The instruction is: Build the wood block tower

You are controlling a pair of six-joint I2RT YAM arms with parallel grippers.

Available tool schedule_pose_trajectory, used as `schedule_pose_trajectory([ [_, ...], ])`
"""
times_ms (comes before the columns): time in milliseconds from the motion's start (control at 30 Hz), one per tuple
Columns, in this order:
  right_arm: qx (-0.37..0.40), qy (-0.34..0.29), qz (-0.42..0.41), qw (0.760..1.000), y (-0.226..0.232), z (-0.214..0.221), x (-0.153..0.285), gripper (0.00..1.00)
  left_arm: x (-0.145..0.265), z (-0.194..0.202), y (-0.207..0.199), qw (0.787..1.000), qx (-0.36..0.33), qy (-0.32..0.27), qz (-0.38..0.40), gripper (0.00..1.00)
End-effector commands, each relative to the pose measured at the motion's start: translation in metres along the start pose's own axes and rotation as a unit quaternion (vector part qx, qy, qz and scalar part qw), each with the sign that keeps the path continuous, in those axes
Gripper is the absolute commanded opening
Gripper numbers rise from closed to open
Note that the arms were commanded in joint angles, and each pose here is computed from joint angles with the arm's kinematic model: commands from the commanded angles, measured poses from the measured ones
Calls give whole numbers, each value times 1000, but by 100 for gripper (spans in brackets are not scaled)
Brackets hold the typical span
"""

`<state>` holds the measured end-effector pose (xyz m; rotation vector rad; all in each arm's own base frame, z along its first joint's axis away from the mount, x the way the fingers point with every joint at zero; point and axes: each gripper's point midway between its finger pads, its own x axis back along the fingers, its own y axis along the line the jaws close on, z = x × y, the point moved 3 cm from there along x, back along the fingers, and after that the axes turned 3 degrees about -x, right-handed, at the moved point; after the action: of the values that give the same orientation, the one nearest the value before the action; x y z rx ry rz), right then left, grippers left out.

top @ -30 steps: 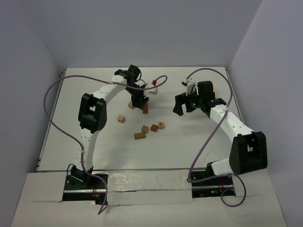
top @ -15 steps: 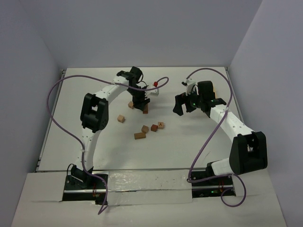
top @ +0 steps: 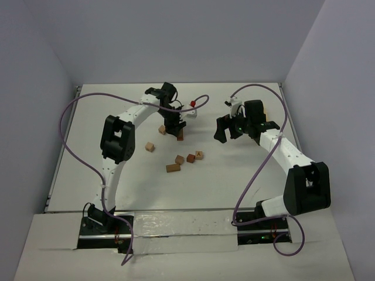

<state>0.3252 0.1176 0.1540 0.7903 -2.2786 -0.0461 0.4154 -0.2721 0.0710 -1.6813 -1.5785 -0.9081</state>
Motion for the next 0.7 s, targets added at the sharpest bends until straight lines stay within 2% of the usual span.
schedule_pose_trajectory([
  [0,4,-23,-5,1000,0,-20,3,100,5,-17,13,999,-15,-19,-21,48],
  [667,4,-20,-6,1000,0,-20,2,100,-5,-13,11,1000,-17,-11,-11,50],
])
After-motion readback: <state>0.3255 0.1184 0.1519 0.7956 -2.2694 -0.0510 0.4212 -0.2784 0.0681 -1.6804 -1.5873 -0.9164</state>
